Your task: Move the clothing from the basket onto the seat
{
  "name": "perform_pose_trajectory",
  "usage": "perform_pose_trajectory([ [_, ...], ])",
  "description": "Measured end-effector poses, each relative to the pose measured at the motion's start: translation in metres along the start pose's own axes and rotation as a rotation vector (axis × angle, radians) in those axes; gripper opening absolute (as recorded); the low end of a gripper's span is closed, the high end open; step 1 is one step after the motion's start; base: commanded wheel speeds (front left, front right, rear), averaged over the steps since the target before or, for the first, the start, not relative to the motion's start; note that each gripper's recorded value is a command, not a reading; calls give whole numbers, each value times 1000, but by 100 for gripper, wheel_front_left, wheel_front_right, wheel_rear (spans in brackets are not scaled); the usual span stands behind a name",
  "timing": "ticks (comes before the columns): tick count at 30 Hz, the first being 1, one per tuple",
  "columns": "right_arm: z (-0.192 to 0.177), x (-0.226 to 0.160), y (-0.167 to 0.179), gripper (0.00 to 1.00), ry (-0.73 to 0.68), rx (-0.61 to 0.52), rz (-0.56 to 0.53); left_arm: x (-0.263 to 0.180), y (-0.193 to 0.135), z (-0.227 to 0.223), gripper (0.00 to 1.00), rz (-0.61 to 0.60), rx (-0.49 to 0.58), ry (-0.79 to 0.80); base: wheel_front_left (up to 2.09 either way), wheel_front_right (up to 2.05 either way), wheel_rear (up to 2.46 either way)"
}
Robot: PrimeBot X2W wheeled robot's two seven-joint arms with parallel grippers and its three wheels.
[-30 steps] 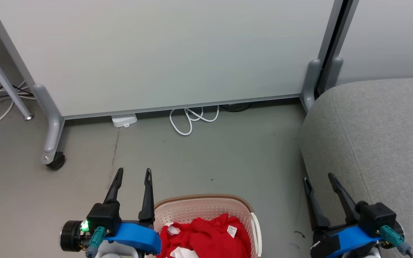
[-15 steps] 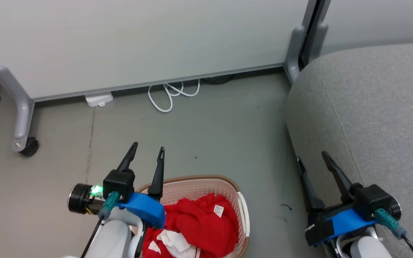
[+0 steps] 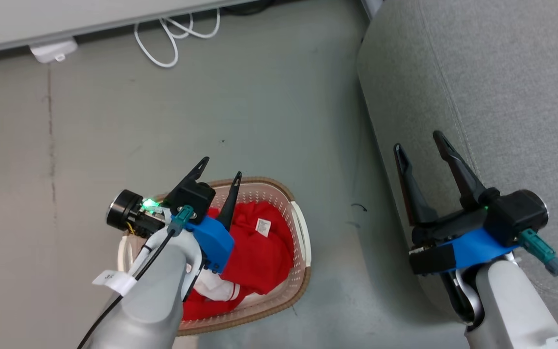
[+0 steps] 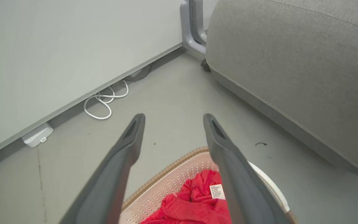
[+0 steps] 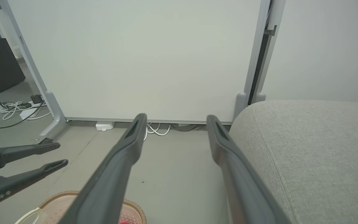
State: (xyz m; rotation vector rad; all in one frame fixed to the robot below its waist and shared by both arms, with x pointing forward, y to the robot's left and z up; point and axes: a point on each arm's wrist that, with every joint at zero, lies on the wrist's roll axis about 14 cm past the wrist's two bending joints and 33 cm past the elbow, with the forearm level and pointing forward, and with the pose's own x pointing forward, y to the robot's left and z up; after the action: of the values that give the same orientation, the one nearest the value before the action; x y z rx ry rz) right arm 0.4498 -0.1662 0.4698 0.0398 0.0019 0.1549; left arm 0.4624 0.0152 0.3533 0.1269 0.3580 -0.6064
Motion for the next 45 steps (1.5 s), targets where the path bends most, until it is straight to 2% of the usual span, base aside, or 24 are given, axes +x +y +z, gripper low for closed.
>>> perform_pose_trajectory([
  [8,-26,21,-11,100,44,-7,-9,28,-20,-79,100,-148,65,235,0,0,0],
  [16,-57,37,-19,100,96,-9,-13,32,-38,-152,100,-273,105,453,0,0,0],
  [20,-71,44,-22,100,117,-10,-14,29,-49,-181,100,-315,88,542,0,0,0],
  [24,-85,47,-25,100,139,-5,-17,27,-55,-204,100,-322,41,631,0,0,0],
  [32,-113,52,-28,100,184,1,-20,21,-51,-247,100,-348,44,798,0,0,0],
  [45,-149,52,-35,100,246,5,-32,35,-62,-275,100,-406,39,848,0,0,0],
])
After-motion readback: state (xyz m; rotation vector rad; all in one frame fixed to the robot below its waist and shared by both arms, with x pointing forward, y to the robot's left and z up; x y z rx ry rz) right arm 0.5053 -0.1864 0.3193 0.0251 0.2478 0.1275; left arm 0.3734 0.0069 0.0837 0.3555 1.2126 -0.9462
